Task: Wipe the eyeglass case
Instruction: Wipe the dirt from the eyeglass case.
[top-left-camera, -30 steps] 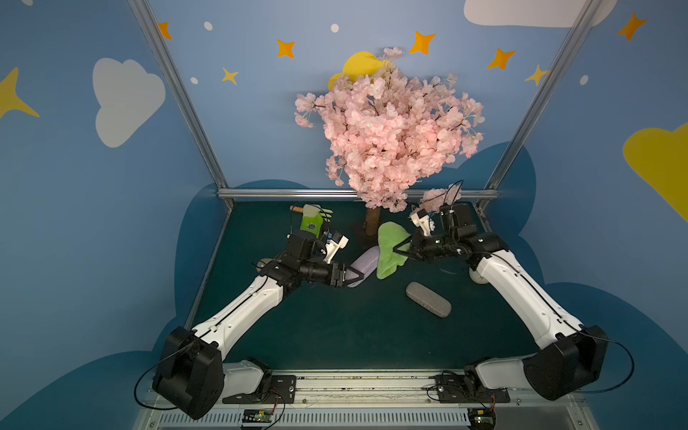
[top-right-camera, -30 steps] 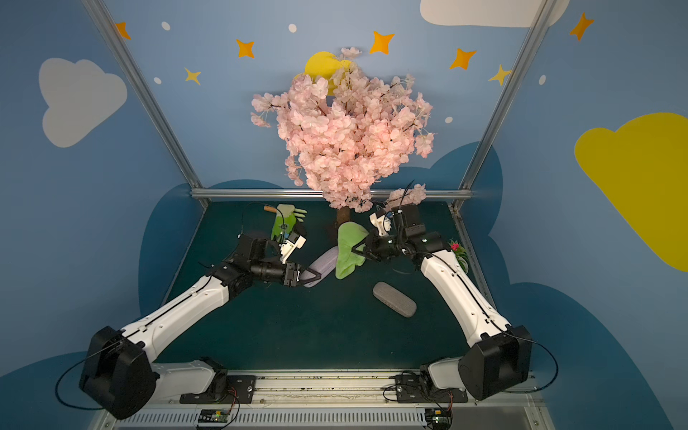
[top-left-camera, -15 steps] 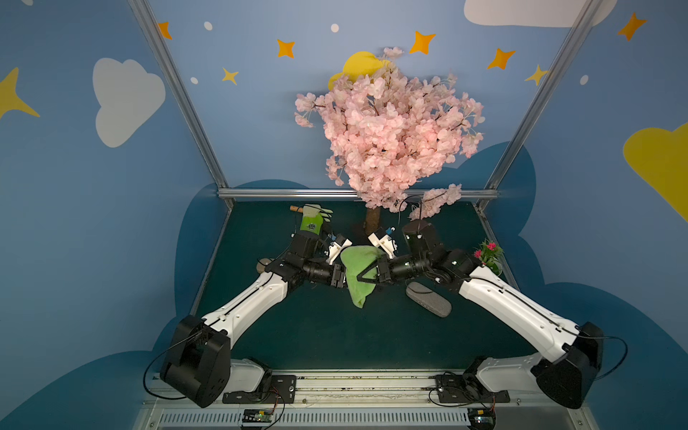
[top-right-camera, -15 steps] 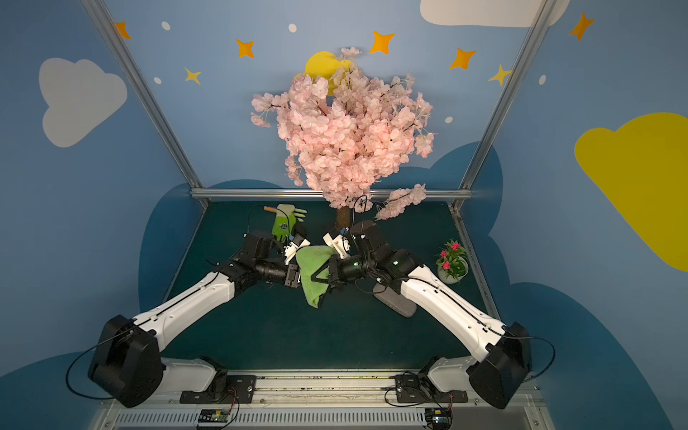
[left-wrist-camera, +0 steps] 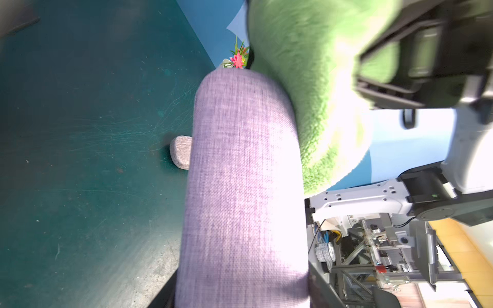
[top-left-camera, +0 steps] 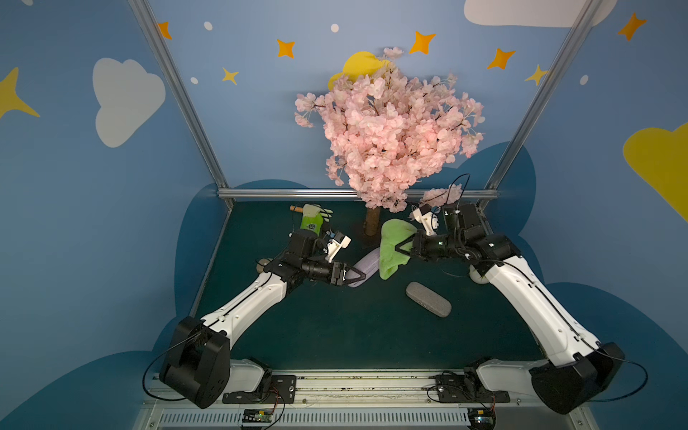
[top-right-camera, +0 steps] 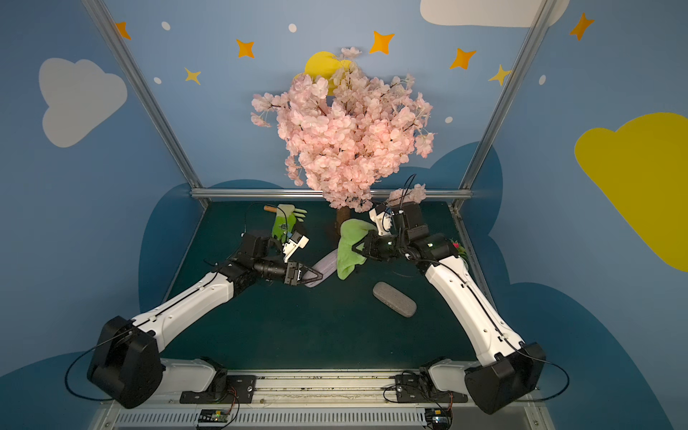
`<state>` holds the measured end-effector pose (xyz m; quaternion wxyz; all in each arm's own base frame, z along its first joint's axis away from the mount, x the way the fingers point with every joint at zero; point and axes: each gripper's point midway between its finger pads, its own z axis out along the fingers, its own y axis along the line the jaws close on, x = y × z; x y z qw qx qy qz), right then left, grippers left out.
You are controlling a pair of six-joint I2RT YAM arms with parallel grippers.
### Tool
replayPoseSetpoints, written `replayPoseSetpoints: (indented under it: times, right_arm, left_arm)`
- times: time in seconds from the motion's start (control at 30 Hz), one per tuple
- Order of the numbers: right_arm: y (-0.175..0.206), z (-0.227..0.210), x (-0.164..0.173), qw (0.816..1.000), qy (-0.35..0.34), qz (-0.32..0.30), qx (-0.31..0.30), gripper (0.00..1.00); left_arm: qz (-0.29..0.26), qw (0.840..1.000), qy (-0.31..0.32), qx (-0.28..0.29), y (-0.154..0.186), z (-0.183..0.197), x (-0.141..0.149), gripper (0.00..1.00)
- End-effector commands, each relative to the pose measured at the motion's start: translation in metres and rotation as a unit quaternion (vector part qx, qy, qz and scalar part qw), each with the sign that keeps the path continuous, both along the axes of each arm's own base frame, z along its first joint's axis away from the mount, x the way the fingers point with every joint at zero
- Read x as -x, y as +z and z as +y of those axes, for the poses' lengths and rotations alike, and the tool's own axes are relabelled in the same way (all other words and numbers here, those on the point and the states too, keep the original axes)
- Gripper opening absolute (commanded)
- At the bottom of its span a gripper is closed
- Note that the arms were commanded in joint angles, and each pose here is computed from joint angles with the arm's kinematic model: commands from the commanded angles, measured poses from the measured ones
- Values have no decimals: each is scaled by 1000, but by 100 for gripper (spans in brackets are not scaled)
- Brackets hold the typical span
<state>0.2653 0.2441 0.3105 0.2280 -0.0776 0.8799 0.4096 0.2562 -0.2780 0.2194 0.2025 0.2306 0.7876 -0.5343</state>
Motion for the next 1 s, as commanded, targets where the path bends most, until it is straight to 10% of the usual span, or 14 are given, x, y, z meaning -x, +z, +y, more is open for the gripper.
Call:
replayPoseSetpoints:
  times: [0.0, 0.37, 0.63, 0.97]
  right_arm:
    - [9, 3, 19, 999, 20, -35, 27, 0]
    - [-31, 65, 54, 984, 88, 135, -73, 0]
    - [12, -46, -17, 998, -31, 33, -51, 0]
    - [19, 10, 10, 996, 87, -8, 19, 0]
  left_arm:
    - [-130, 990, 3, -54, 9, 1, -5, 3]
    - [-406, 904, 68, -117, 42, 4, -8, 3]
    - [-432, 897, 66, -71, 54, 9, 11, 3]
    - [-427, 900, 51, -77, 51, 6, 11, 3]
